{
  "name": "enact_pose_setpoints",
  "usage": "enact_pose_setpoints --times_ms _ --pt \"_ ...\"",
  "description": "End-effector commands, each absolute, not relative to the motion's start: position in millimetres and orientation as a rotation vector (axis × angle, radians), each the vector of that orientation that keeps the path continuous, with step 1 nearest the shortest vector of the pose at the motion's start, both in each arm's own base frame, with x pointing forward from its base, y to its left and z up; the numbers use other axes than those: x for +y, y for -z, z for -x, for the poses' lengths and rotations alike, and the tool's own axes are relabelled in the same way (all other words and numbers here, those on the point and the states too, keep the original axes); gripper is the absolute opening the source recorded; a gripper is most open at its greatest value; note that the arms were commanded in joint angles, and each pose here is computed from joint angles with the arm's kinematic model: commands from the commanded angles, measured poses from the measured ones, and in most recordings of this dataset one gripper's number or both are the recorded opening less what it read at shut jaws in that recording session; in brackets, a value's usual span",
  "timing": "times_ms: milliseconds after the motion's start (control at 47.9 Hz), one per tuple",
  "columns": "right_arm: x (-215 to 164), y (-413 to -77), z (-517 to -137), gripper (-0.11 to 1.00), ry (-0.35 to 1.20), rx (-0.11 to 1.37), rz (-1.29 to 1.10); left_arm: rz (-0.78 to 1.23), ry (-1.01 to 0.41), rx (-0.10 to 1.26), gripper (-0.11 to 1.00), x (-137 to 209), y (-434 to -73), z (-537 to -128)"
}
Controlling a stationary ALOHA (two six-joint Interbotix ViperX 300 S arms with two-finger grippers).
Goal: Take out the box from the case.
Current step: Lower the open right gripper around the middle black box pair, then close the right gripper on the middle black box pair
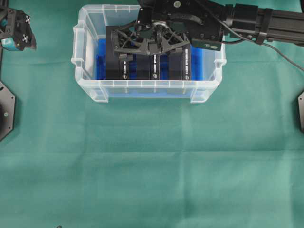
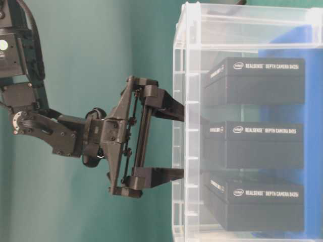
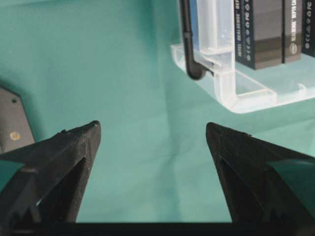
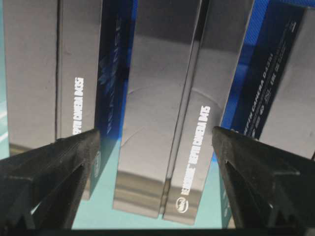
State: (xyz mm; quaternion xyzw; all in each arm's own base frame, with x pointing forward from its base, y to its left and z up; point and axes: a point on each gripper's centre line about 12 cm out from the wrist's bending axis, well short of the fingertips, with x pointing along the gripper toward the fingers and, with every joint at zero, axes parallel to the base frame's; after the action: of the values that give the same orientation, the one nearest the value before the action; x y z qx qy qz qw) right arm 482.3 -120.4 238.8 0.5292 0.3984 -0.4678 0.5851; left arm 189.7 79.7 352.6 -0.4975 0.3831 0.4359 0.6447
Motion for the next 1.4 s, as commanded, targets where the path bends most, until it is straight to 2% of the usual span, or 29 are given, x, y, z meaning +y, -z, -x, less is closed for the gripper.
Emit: enact_pose_setpoints --times_ms 0,397,1065,1378 --pt "-121.2 -248.7 -481.1 0.94 1.075 0.904 -1.237 1.131 -0.984 0.855 0.88 80.1 -357.3 -190.3" --pt "-131.6 -241.4 -478.8 0.94 1.085 0.882 -1.23 1.131 -0.985 0.856 0.89 80.0 -357.2 -190.1" --pt "-141.8 -203.0 -476.3 0.94 1.109 0.897 -1.24 1.127 -0.985 0.857 0.88 80.1 -356.8 -190.2" --pt "-141.6 -200.7 -478.2 0.94 1.108 0.892 -1.253 1.127 -0.991 0.862 0.89 80.4 -354.2 -189.7"
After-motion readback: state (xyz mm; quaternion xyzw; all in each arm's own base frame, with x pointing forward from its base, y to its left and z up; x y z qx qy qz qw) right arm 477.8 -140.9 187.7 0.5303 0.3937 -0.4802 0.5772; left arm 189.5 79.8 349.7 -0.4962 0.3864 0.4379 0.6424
